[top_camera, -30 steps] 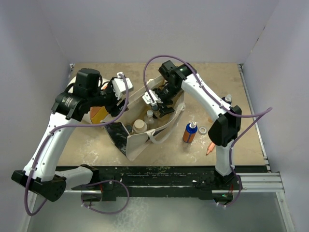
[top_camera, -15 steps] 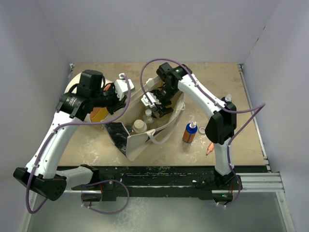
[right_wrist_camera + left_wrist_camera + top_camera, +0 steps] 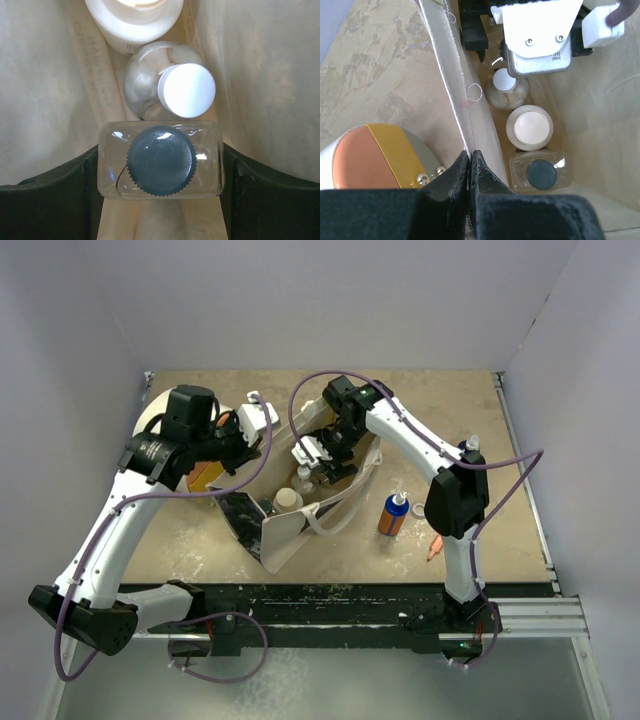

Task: Place the personal care products into the canvas bag
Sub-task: Place the care product in the canvas bag.

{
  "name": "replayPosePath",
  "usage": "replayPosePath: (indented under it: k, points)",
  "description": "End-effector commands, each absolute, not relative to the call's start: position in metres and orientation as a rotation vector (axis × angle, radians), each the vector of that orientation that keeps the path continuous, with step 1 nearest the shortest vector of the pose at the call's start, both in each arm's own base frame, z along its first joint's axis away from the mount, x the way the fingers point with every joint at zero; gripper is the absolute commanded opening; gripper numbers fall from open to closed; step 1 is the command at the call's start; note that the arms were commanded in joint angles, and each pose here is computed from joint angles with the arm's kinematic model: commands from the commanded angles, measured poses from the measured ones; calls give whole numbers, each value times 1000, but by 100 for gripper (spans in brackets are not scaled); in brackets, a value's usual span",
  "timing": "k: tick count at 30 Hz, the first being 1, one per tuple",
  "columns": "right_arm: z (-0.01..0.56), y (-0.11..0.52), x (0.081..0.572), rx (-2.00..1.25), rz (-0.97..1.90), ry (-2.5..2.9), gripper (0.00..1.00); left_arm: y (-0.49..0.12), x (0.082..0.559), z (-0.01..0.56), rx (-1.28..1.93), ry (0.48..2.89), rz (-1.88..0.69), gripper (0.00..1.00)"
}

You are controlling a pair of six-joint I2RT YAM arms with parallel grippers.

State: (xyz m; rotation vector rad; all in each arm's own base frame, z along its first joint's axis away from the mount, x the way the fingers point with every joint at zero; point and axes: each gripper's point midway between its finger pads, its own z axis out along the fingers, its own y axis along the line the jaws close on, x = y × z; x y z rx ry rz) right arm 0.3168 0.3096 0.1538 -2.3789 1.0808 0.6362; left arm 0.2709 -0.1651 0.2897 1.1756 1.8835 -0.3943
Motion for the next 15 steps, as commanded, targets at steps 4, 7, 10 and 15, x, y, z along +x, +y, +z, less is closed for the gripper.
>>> replayPosePath:
  k: [4,7,10,15]
  points:
    - [153,314,304,-2375,684,1067,35,-163,274,290,1160,1878,-376,4]
    - [156,314,304,-2365,677,1068,38,-162,274,287,1168,1875,-371,4]
    - [155,315,304,-2357,672,1069,39,-162,273,288,1170,1870,-371,4]
    - [152,313,309,-2357,632,1106,53,-162,272,291,1168,1856,-366,4]
